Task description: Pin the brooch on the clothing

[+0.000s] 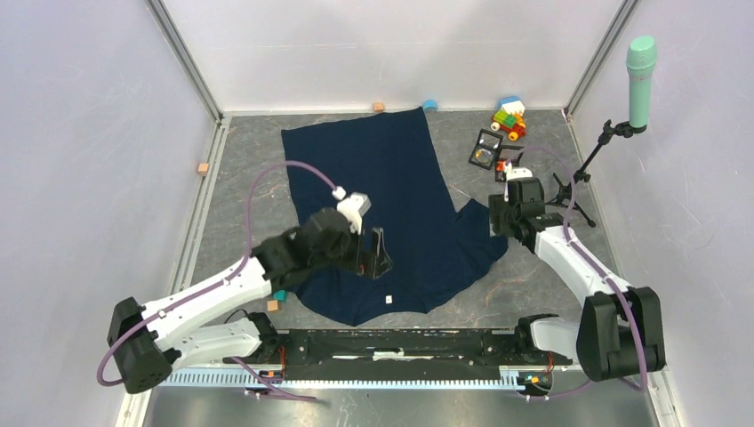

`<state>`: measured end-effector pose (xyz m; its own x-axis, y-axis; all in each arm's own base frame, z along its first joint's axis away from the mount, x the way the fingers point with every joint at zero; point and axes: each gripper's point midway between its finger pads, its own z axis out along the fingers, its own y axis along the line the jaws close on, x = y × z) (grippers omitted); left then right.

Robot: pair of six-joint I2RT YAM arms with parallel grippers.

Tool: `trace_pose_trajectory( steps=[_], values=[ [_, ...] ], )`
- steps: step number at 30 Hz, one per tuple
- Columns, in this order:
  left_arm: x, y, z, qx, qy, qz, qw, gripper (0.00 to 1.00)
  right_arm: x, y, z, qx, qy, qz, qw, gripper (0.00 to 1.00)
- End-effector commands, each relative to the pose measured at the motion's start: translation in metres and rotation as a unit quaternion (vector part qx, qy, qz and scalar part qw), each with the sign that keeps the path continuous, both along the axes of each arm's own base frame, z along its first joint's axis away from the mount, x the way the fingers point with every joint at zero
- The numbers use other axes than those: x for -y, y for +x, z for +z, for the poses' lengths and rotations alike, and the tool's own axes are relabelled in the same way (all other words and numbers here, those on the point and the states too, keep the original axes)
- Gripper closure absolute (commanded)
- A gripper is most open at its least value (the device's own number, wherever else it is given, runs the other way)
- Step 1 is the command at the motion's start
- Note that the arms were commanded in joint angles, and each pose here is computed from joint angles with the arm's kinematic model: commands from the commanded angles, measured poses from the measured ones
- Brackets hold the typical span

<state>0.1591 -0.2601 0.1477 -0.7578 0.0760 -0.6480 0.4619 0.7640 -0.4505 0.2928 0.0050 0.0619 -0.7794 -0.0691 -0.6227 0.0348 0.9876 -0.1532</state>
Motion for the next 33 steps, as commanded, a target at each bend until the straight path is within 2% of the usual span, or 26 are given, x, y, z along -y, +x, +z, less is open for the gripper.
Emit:
trace_pose_trajectory(
  steps=[1, 3, 5, 9, 12, 17, 23, 30, 33],
  values=[
    [-0.015, 0.033, 0.034, 0.051, 0.066, -0.058, 0.995, 0.0, -0.016, 0.019, 0.06, 0.053, 0.035, 0.026, 0.998, 0.26],
    [-0.027, 0.057, 0.043, 0.064, 0.077, -0.045, 0.994, 0.0, -0.026, 0.025, 0.084, 0.075, 0.058, 0.042, 0.995, 0.22],
    [-0.041, 0.087, 0.053, 0.075, 0.059, -0.015, 0.995, 0.0, -0.035, 0.031, 0.105, 0.098, 0.08, 0.055, 0.99, 0.18],
    [-0.072, 0.131, 0.057, 0.047, 0.023, 0.054, 0.997, 0.0, -0.047, 0.047, 0.13, 0.118, 0.102, 0.073, 0.985, 0.14],
    [-0.078, 0.137, 0.057, 0.044, 0.016, 0.059, 0.997, 0.0, -0.047, 0.066, 0.141, 0.129, 0.091, 0.077, 0.984, 0.14],
    [-0.109, 0.141, 0.055, 0.075, 0.081, 0.101, 0.989, 0.0, -0.043, 0.103, 0.131, 0.157, 0.072, 0.065, 0.983, 0.15],
    [-0.126, 0.135, 0.06, 0.093, 0.099, 0.123, 0.983, 0.0, -0.042, 0.156, 0.095, 0.167, 0.049, 0.057, 0.983, 0.23],
    [-0.138, 0.135, 0.058, 0.097, 0.124, 0.133, 0.979, 0.0, -0.03, 0.205, 0.041, 0.112, -0.01, 0.041, 0.993, 0.4],
    [-0.153, 0.14, 0.056, 0.09, 0.143, 0.157, 0.973, 0.0, -0.032, 0.223, 0.035, 0.116, -0.012, 0.038, 0.992, 0.41]
  ],
)
